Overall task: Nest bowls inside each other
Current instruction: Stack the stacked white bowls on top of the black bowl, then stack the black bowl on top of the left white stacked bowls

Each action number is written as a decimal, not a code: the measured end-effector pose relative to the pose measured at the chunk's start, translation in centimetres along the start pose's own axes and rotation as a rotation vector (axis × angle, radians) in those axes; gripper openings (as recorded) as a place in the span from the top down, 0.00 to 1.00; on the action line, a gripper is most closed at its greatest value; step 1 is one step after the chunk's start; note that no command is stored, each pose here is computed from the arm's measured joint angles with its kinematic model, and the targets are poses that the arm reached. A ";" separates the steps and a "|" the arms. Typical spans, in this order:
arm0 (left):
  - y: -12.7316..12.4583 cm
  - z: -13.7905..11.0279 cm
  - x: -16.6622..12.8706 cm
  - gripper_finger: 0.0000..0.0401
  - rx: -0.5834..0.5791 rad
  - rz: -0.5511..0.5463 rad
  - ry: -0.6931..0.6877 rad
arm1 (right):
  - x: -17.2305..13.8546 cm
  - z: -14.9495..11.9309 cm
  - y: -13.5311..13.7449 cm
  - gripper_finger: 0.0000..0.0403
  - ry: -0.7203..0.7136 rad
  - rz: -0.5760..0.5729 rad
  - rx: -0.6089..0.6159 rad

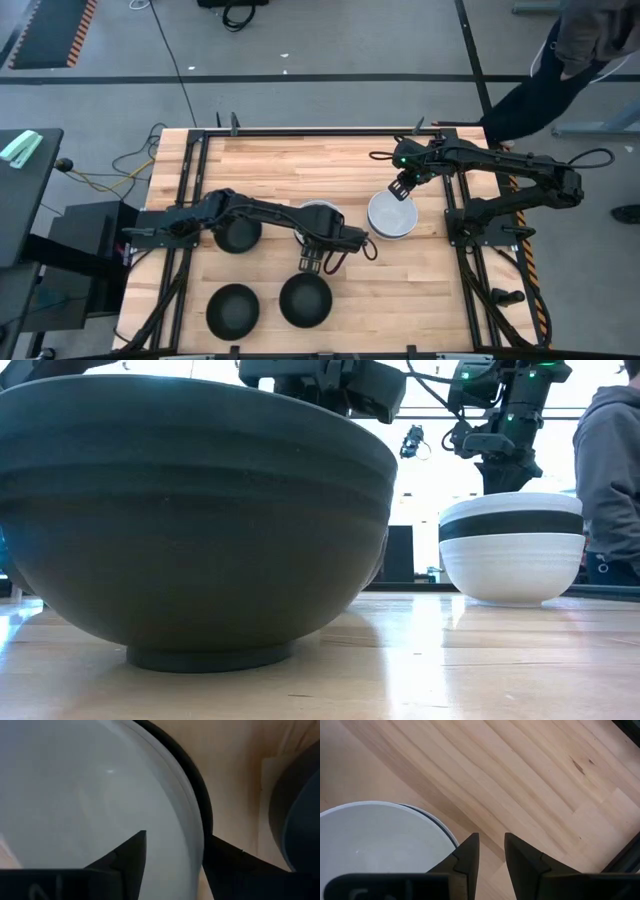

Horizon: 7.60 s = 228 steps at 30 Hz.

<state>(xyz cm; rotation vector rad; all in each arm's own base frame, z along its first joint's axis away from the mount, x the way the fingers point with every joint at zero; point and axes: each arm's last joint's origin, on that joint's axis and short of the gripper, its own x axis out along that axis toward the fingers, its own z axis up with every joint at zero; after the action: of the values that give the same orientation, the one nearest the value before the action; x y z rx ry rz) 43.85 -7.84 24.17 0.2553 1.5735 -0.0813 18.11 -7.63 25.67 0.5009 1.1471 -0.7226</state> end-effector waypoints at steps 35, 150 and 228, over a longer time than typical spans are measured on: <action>-0.1 1.5 2.8 0.57 -0.053 -0.074 -0.001 | 1.3 -0.7 -0.1 0.75 0.023 -0.012 -0.006; -16.8 -2.3 -4.8 0.58 -0.375 -0.075 -0.179 | -2.0 -6.5 6.0 0.75 -0.010 0.150 -0.303; -17.2 -0.6 3.0 0.97 -0.322 0.127 0.041 | -2.1 -6.8 6.3 0.75 -0.016 0.150 -0.322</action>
<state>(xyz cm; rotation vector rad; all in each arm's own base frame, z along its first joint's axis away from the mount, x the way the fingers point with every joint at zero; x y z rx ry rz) 39.56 -24.12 19.32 0.1037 1.5813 0.2757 17.88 1.87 25.31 0.3041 1.1705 -0.4017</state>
